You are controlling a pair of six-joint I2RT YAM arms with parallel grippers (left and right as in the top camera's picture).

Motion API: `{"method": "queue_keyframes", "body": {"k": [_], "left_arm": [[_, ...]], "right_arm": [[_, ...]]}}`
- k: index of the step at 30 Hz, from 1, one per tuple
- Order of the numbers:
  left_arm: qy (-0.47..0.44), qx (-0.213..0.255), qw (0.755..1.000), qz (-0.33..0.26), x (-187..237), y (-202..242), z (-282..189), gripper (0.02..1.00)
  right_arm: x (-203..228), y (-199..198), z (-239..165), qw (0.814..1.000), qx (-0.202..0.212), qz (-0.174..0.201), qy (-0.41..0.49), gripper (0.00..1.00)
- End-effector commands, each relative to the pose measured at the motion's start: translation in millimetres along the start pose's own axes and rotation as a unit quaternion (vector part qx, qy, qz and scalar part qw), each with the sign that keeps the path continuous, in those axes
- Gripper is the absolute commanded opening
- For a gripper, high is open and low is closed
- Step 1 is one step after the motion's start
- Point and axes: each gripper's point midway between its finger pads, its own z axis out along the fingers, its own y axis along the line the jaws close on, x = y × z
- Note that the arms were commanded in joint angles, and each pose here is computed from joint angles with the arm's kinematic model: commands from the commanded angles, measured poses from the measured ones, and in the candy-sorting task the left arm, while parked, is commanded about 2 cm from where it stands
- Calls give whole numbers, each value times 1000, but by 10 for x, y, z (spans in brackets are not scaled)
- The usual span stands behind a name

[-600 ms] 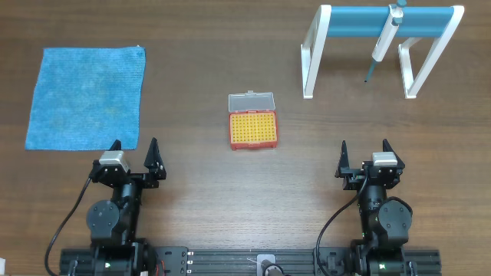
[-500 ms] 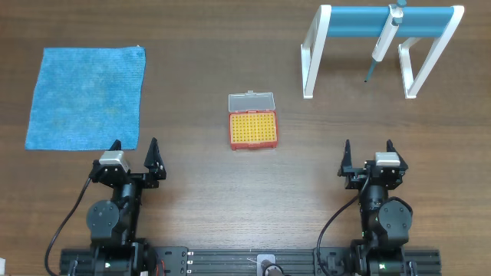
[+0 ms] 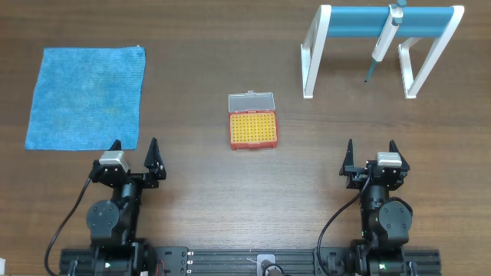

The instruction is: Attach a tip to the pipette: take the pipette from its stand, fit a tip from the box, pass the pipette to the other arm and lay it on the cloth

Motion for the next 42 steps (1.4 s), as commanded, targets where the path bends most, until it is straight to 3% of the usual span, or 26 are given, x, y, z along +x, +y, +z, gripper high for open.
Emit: {"method": "queue_keyframes", "body": {"k": [1,6,7,10,13,15,18,21,36,37,38,39,42], "left_arm": [[1,-4,1000,6,12,12,-2,858],[2,-4,1000,6,14,12,-2,855],[2,-4,1000,6,14,12,-2,855],[2,-4,1000,6,14,12,-2,855],[1,-4,1000,6,13,12,-2,855],[1,-4,1000,6,13,12,-2,855],[1,-4,1000,6,13,12,-2,855],[1,-4,1000,6,13,12,-2,855],[2,-4,1000,6,14,12,-2,855],[1,-4,1000,6,13,12,-2,855],[2,-4,1000,6,14,12,-2,855],[2,-4,1000,6,14,12,-2,855],[1,-4,1000,6,13,12,-2,855]], "right_arm": [[13,-18,0,1000,7,-5,-1,869],[15,-16,1,1000,7,-5,-1,871],[19,-11,2,1000,5,-5,0,950],[-96,17,79,1000,-9,9,8,954],[-497,-391,599,998,50,23,22,954],[-647,-467,1195,999,34,23,0,956],[-503,-369,2001,999,-17,25,15,954],[-466,-389,2302,999,-21,26,21,954],[-210,-392,2570,998,-23,29,44,932],[-210,-390,2570,998,-23,29,44,858],[-209,-390,2570,998,-23,29,44,253],[-209,-390,2570,998,-23,29,44,88],[-209,-390,2570,998,-23,29,44,82]]}}
